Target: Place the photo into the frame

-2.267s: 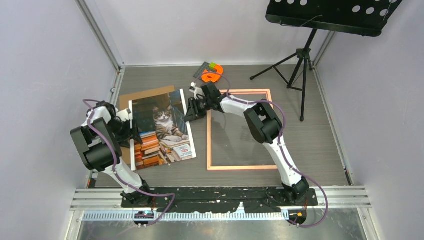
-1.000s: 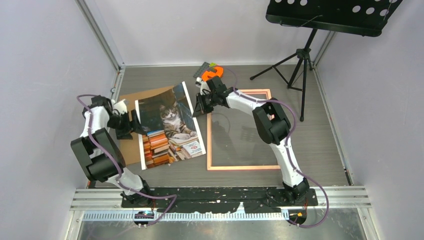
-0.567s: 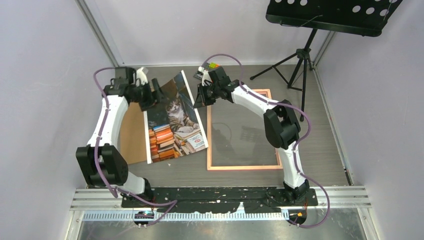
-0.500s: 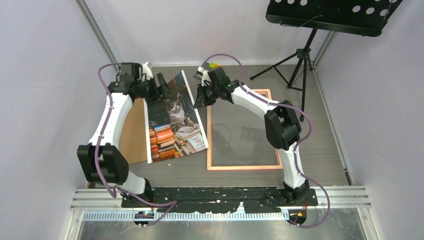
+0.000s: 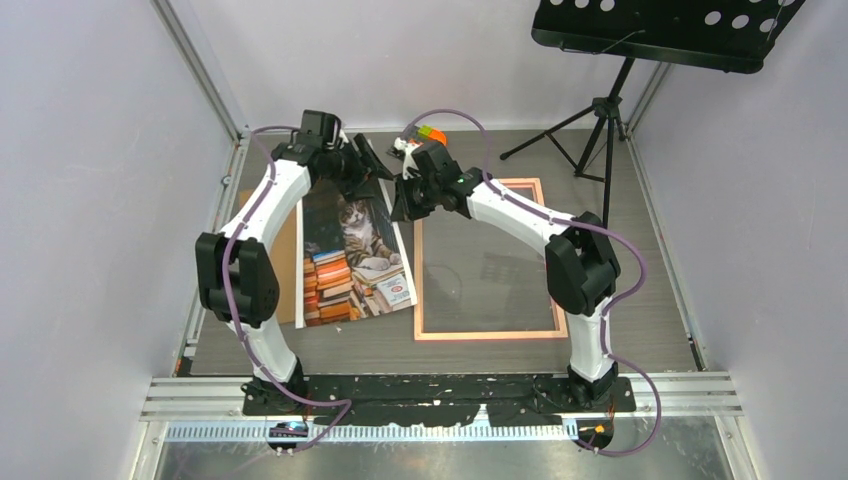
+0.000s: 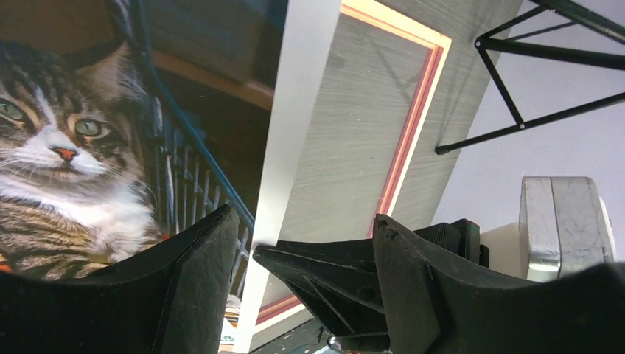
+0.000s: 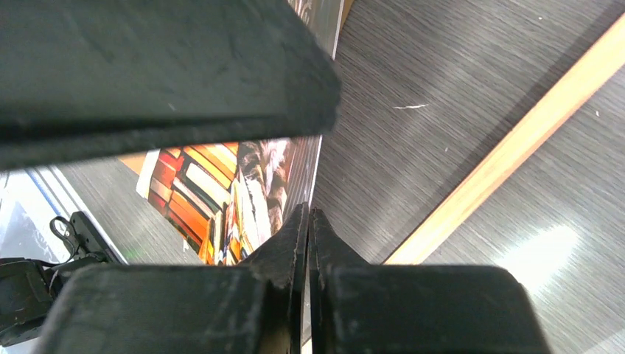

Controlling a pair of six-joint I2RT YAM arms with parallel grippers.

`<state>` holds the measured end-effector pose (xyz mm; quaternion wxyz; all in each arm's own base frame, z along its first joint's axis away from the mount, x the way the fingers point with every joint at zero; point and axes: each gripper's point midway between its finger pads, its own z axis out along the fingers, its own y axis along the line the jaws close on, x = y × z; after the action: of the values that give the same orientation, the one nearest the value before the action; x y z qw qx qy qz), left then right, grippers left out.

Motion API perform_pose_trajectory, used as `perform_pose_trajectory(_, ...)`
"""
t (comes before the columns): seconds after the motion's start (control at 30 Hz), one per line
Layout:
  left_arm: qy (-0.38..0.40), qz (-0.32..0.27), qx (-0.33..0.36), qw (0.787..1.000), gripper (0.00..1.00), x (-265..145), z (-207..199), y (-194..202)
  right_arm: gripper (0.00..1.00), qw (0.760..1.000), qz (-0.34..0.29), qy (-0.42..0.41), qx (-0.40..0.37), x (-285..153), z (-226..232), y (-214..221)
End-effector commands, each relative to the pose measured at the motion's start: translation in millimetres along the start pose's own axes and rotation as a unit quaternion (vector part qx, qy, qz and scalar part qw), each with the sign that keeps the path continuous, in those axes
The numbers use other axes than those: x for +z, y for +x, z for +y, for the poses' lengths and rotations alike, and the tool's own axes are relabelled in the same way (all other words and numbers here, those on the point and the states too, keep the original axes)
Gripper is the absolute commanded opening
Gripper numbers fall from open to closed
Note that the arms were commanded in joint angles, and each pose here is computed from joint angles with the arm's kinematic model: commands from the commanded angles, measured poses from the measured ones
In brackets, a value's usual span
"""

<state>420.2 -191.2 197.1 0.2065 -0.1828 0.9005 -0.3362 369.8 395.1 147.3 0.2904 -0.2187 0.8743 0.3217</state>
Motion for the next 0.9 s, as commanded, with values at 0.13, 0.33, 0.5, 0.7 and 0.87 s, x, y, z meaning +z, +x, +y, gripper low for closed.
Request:
perform_pose_trajectory(0.13, 0.017, -0.033, -0.005, 0.999, 0.65, -4, -23, -18, 0.06, 0.999, -0.052, 0.011, -0.008, -23, 9, -25)
perform_pose_trajectory(0.33, 0.005, -0.015, -0.001, 1.0, 0.65, 13, -24, -7, 0.06, 0.998, -0.058, 0.026, -0.022, -26, 11, -28)
perform_pose_trajectory(0.5, -0.007, -0.011, 0.001, 1.0, 0.64, 24, -22, -6, 0.06, 0.996, -0.061, 0.047, -0.04, -30, 11, -26)
perform_pose_trajectory(0.7, -0.02, -0.004, -0.004, 1.0, 0.61, 32, -13, -2, 0.06, 0.992, -0.075, 0.08, -0.067, -37, 13, -28)
perform_pose_trajectory(0.87, -0.023, -0.002, -0.004, 1.0, 0.55, 35, -9, 0, 0.06, 0.988, -0.084, 0.099, -0.089, -43, 15, -31)
